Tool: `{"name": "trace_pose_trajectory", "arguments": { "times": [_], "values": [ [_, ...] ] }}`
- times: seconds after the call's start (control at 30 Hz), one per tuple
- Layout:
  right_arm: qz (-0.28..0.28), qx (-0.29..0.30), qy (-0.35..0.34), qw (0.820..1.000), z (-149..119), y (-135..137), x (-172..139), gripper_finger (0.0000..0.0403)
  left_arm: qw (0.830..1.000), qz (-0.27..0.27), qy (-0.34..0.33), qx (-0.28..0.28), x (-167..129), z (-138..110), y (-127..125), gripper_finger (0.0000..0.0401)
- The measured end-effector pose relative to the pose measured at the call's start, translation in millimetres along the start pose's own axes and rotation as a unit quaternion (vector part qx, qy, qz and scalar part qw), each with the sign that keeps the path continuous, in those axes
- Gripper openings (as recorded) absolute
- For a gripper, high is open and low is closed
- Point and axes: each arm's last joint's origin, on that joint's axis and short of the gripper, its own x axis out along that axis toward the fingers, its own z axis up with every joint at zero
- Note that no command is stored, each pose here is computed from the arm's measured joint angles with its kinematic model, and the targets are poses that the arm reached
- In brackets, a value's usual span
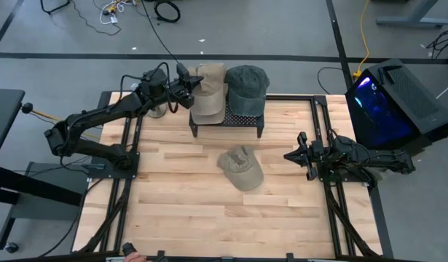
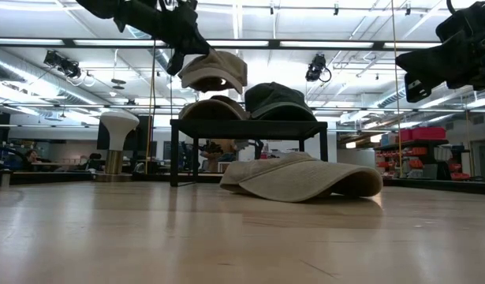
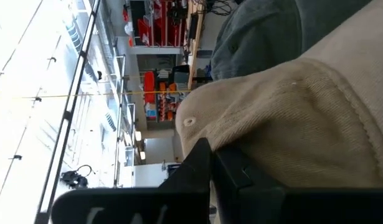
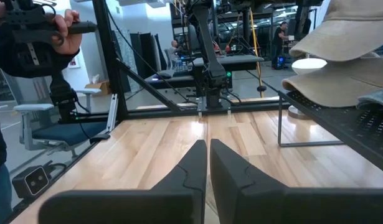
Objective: Pick & Place hat
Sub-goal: Stack the left brown cap on the other brown cap on the shelf
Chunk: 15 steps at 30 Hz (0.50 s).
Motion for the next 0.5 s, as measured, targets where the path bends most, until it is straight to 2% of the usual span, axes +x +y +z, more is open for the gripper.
{"name": "trace_pose_trajectory", "arguments": {
  "times": [0.5],
  "values": [
    [0.0,0.0,0.0,1.0,0.0,0.0,0.0,0.0025,0.999,-0.033,-0.005,-0.014,15.4,1.1,-15.4,0.0003]
  ]
}}
